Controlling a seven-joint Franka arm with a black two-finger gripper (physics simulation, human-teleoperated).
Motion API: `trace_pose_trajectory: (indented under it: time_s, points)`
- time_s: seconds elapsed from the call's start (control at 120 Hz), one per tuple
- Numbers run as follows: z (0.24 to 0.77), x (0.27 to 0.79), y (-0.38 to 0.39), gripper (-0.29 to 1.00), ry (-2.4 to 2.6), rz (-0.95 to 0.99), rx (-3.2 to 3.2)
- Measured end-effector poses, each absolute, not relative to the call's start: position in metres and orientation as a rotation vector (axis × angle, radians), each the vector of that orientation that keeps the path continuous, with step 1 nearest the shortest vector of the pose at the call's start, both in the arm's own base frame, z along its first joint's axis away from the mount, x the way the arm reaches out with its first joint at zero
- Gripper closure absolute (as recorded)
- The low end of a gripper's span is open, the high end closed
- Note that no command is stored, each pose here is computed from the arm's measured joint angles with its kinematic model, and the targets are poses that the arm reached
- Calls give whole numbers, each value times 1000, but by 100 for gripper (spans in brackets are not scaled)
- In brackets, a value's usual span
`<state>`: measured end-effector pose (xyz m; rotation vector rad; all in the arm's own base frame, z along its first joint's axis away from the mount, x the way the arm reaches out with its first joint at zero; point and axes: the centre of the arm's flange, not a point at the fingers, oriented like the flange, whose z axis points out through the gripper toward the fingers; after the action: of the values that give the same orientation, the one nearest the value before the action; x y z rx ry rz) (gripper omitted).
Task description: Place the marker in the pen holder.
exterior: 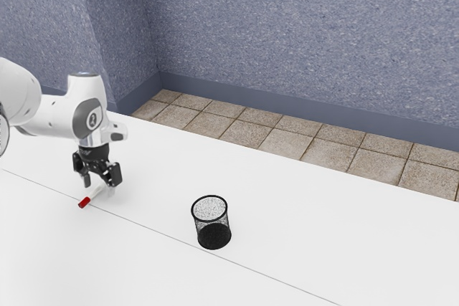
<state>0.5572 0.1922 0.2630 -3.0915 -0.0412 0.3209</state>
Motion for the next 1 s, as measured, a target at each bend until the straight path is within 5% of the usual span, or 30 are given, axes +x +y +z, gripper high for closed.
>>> trace_pose_trajectory:
  time_s: [0.3,1.0]
  points:
    - [261,574,205,25,-2,297,-3078]
    - [252,594,220,37,95,167,-3087]
